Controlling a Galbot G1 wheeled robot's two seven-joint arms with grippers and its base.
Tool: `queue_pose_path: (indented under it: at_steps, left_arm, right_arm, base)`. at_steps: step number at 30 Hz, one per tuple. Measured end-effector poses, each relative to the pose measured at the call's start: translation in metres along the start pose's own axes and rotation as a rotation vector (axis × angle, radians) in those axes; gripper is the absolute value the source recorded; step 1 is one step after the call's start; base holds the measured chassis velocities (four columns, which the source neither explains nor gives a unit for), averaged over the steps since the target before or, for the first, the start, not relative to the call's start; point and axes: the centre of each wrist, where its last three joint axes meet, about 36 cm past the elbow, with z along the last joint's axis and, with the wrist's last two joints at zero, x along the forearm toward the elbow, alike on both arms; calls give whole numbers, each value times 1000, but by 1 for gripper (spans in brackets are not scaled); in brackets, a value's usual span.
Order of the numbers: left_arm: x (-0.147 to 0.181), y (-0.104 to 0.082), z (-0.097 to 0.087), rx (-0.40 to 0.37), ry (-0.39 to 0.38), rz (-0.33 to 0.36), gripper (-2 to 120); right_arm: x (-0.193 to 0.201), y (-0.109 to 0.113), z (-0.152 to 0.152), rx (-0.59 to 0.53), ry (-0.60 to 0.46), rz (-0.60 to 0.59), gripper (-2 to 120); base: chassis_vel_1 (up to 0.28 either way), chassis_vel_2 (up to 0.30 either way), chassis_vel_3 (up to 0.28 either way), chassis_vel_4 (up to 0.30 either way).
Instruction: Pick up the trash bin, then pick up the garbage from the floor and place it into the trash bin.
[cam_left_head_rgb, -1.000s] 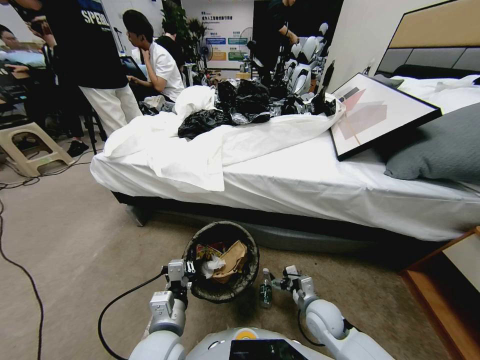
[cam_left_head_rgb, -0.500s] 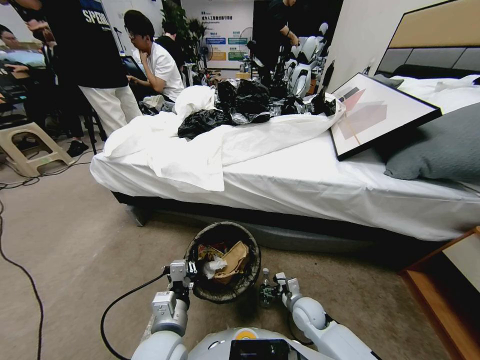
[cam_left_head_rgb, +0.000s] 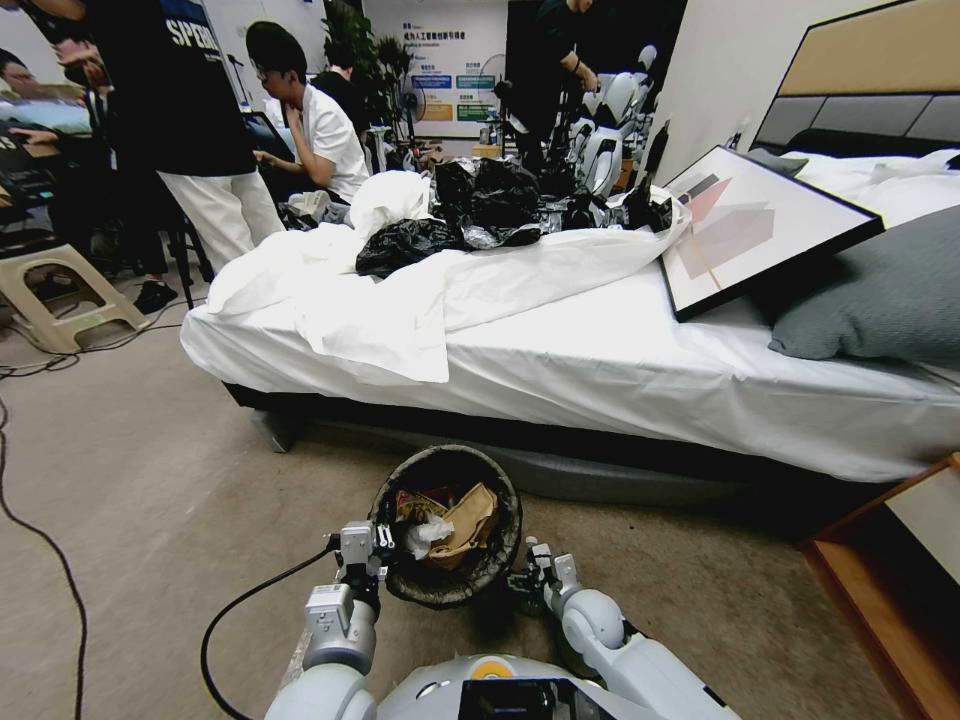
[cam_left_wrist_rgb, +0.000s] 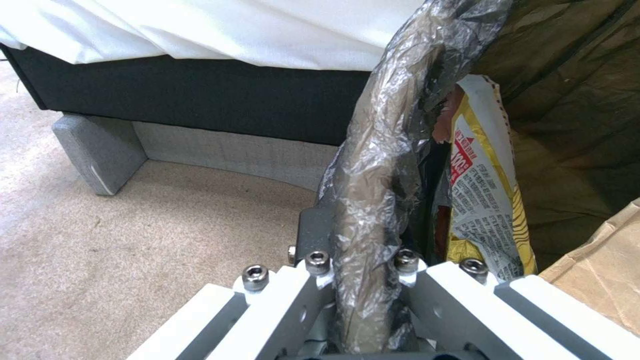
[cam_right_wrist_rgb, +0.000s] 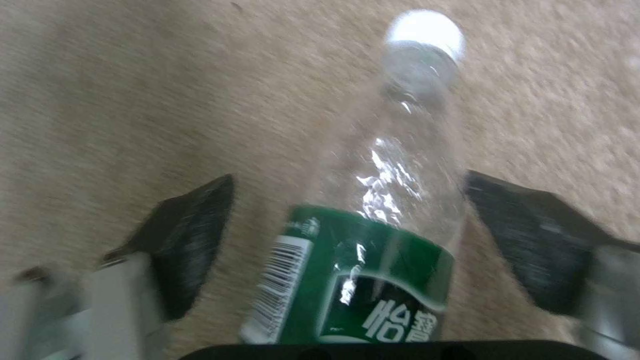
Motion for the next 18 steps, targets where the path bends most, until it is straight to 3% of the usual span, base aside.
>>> queue_pose_path:
  at_steps: [11, 18]
  left_arm:
    - [0, 0, -1, 3, -4, 1, 0]
    - [-1, 1, -2, 2, -8, 2, 0]
  right_arm:
    - [-2, -20, 18, 4, -37, 25, 36]
    - [-1, -25, 18, 22, -60, 30, 25]
  base:
    - [0, 0, 0, 0]
    - [0, 0, 0, 0]
